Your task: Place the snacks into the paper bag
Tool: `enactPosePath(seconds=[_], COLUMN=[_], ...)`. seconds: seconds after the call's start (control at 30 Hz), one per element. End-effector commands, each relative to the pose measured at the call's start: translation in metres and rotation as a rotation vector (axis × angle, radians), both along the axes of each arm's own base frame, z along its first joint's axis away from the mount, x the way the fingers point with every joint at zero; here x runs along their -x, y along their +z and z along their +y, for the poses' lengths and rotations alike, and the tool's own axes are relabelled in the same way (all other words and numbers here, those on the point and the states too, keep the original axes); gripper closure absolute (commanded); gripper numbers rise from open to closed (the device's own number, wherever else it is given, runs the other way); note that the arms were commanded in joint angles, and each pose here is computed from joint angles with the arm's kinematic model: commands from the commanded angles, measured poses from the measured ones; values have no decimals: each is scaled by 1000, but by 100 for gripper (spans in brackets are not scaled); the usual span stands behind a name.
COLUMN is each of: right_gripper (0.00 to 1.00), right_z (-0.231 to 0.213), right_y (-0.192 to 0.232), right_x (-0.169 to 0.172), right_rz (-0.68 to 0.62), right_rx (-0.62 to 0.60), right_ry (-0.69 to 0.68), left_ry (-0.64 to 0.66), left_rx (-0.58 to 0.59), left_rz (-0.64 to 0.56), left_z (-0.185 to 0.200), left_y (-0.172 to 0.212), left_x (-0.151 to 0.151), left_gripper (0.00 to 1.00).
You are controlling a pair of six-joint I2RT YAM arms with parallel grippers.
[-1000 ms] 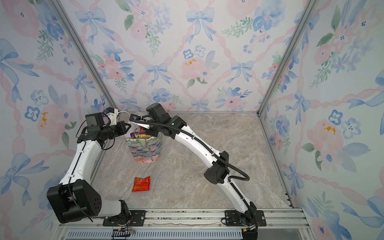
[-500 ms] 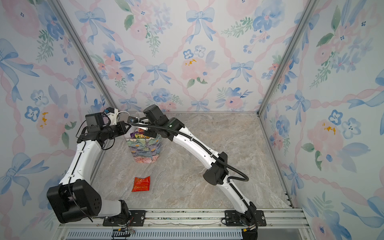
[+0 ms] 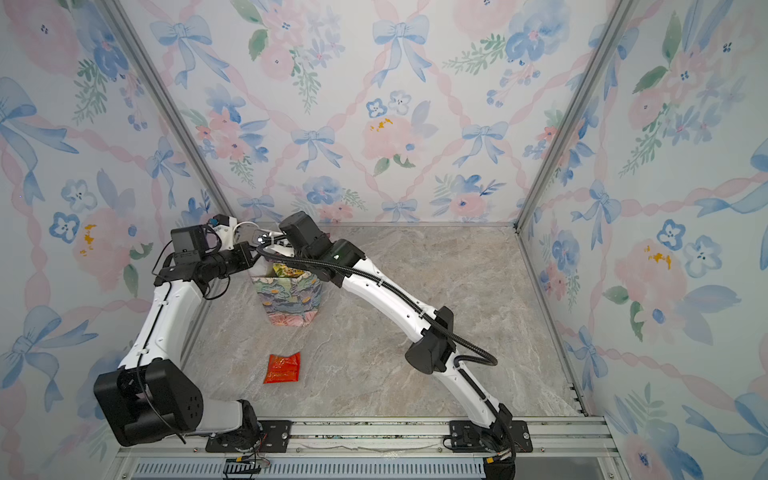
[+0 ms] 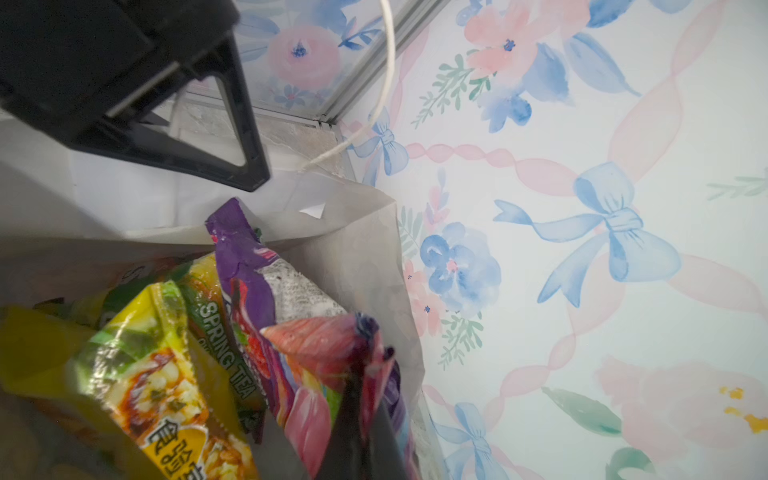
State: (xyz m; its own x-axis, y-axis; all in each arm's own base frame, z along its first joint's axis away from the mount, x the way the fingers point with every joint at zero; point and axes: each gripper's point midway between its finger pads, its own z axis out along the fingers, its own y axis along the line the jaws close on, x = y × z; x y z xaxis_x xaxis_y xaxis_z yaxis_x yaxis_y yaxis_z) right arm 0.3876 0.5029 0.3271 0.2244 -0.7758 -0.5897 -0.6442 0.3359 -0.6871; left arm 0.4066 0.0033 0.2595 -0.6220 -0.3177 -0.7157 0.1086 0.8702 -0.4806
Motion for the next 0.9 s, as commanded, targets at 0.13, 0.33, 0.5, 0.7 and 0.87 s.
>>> enactPosePath(seconds=[0.13, 0.33, 0.5, 0.7, 0.87], right_gripper=[100, 100, 100, 79, 55], right_z=[-16, -8, 8, 30, 33], right_y=[79, 66, 38, 0, 7], right_x=[1, 10, 25, 47, 54], right_rz=[-160, -164, -146, -57, 22], right_rx=[-133, -70, 15, 49, -37], right_ry=[-77, -43, 22, 118, 131], left_ry=[-6, -6, -7, -8, -9], left_rx=[34, 37, 36, 38, 39], left_rz=[37, 37, 36, 37, 37], left_z=[-2, -2, -2, -2, -2], left_y=[-9, -9, -9, -9, -9], left_x=[1, 1, 2, 1, 2], left_gripper=[100, 100, 100, 100, 100])
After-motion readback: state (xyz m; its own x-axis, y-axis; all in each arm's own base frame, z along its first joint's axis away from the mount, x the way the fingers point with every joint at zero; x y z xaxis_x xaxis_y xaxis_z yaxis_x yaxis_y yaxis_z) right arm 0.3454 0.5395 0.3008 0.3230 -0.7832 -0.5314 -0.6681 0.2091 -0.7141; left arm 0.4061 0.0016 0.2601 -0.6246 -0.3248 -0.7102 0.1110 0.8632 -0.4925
